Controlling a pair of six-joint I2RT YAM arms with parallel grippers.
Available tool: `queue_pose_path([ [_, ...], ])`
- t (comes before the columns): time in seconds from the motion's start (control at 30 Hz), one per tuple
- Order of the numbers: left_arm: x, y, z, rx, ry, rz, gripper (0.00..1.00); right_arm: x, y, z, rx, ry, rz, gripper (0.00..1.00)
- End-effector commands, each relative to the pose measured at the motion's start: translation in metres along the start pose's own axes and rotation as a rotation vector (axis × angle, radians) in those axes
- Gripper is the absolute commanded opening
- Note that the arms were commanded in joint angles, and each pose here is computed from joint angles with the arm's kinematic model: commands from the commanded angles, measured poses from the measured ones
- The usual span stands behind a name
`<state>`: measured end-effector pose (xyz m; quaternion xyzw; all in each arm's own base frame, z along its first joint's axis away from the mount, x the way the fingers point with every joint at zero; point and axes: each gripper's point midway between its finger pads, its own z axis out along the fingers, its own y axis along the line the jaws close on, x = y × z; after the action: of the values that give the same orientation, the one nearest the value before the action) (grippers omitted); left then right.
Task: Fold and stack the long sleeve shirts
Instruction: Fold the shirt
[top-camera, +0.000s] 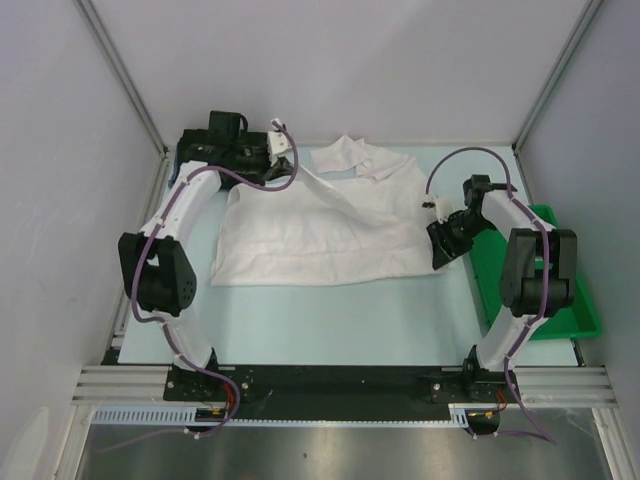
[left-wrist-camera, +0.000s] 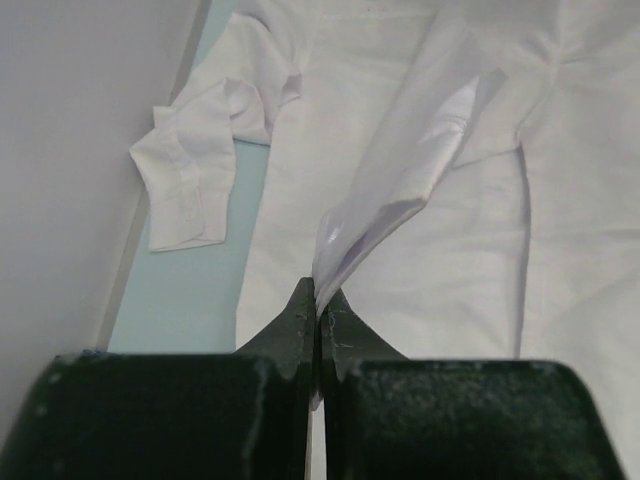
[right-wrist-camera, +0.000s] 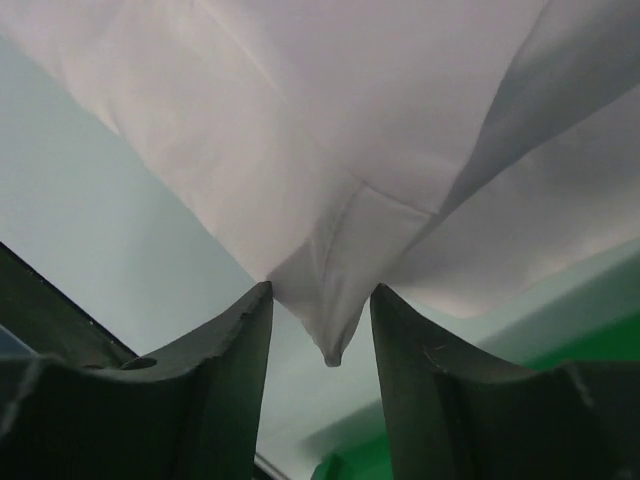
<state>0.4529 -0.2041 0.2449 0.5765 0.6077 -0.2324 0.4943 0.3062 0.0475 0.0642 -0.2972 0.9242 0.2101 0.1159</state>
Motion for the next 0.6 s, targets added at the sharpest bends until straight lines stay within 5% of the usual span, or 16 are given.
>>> queue_pose_path([
  [0.0, -0.026, -0.039, -0.033, 0.108, -0.049, 0.149, 0.00, -0.004, -0.010, -0.015, 0.048, 0.031, 0.036, 0.51],
  [0.13, -0.003, -0.061, -0.049, 0.144, -0.006, 0.188, 0.00, -0.059, -0.004, -0.044, 0.057, -0.195, 0.017, 0.47],
  [0.27, 0.028, -0.072, -0.065, 0.178, 0.044, 0.176, 0.00, -0.087, 0.020, -0.042, 0.003, -0.300, -0.052, 0.31],
  [0.4, 0.057, -0.087, -0.072, 0.229, 0.095, 0.215, 0.00, -0.073, 0.042, -0.001, -0.071, -0.189, -0.085, 0.24],
  [0.57, 0.093, -0.091, -0.074, 0.251, 0.156, 0.332, 0.00, -0.038, 0.012, 0.042, -0.053, -0.060, 0.000, 0.21],
])
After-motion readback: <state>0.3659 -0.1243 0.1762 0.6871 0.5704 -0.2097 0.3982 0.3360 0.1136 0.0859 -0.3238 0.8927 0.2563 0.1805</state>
